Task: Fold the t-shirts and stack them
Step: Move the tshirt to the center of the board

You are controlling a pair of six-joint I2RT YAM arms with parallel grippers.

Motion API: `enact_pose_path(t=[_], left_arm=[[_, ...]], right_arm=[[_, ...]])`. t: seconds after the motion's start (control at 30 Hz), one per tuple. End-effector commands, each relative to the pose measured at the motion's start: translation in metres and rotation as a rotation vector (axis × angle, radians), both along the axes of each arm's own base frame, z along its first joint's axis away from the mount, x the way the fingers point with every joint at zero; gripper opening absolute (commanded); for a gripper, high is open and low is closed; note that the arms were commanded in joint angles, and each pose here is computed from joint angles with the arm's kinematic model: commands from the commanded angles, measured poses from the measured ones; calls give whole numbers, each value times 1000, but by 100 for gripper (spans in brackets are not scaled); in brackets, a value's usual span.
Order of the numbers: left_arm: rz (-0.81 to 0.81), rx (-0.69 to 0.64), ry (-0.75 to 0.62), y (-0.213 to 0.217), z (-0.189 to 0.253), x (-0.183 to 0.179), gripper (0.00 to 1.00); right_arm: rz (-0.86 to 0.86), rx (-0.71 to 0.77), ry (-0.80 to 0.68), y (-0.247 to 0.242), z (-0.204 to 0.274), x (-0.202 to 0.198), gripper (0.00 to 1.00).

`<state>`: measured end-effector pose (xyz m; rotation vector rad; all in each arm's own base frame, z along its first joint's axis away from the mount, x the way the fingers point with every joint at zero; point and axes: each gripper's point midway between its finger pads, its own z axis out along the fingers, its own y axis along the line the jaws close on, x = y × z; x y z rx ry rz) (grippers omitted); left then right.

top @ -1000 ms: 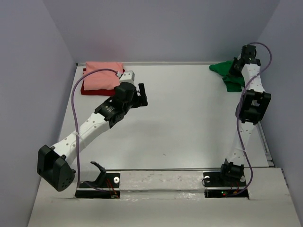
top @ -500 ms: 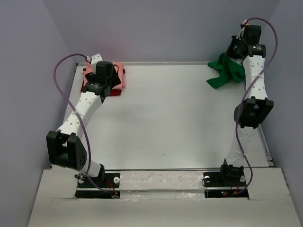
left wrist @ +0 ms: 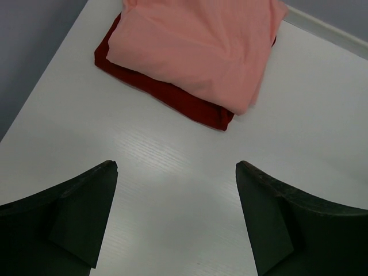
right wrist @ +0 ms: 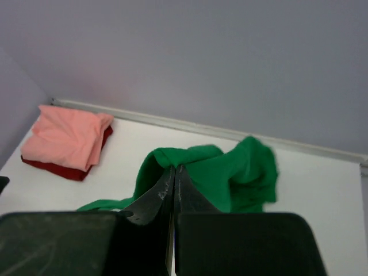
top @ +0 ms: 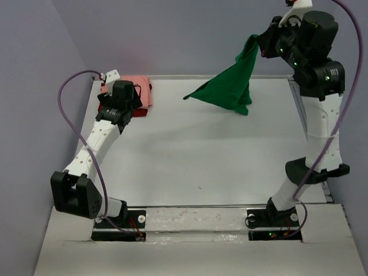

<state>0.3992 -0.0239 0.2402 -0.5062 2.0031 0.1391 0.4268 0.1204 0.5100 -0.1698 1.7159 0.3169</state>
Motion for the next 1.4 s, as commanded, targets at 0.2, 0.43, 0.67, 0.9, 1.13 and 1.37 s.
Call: enact_pose_path(t=[0.2,0.43,0.67,0.9,1.13,1.37], left_arm=[[84,-1,18,27,-5,14,93],[104,1,-37,33,9,3,93],[77,-15,-19,27,-1,7,94],[92,-15,-16,32,-6,6,94],[90,-19,-12,33,-8,4,94],[65,-42,-10,27,-10,7,94]], right_arm=[[-255,-209,-182,-45,50,-51,0],[-413,-281,-131,-65,35,-21,0],[45,-195,-177,80,37,-53,0],[229,-294,-274,209,33,-112,0],[165,-346,-359,233,50,-153,0],[-111,-476,-384,179,64,-134,0]])
